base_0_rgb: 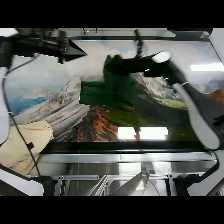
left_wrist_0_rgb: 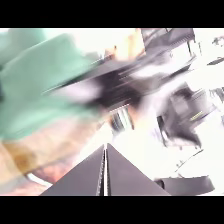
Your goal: Fold the shirts.
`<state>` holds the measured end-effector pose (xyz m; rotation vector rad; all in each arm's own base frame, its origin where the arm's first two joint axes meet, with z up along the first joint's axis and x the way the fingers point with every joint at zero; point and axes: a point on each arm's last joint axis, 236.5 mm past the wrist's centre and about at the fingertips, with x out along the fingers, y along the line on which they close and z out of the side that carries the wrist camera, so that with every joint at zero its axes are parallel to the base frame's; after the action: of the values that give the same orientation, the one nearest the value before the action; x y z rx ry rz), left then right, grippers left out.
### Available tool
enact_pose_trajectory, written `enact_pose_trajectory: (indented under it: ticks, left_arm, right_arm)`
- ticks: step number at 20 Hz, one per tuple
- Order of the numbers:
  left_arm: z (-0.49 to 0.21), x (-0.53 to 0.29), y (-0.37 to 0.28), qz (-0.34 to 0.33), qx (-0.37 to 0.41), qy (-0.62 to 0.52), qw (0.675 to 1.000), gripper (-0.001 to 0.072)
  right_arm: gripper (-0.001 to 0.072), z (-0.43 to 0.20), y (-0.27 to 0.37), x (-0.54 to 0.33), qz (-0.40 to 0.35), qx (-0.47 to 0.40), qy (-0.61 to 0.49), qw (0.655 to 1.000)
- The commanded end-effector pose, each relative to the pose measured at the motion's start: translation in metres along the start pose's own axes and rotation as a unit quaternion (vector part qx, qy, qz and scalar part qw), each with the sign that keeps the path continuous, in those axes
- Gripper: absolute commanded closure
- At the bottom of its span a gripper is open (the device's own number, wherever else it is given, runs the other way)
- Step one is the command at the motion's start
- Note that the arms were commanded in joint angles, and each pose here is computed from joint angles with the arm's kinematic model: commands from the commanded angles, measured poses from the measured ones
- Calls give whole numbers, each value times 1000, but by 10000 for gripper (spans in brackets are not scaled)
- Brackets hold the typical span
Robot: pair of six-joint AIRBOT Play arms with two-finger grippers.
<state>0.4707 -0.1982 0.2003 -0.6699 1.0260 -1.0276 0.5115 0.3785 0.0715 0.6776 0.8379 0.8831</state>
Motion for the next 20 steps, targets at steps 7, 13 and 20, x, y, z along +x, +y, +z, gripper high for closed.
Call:
enact_pose_trajectory:
  ticks: [7, 13, 20]
  left_arm:
    - [-4, -54, -32, 10, 50, -24, 998, 703]
    - [-22, -41, -41, -3, 72, 17, 997, 703]
    - [-59, -54, -28, 4, 63, -5, 998, 703]
  right_arm:
    - [22, -67, 70, 123, 88, -58, -65, 992]
    - [694, 17, 59, 20, 73, -107, -35, 991]
    - [530, 32, -73, -132, -68, -4, 94, 993]
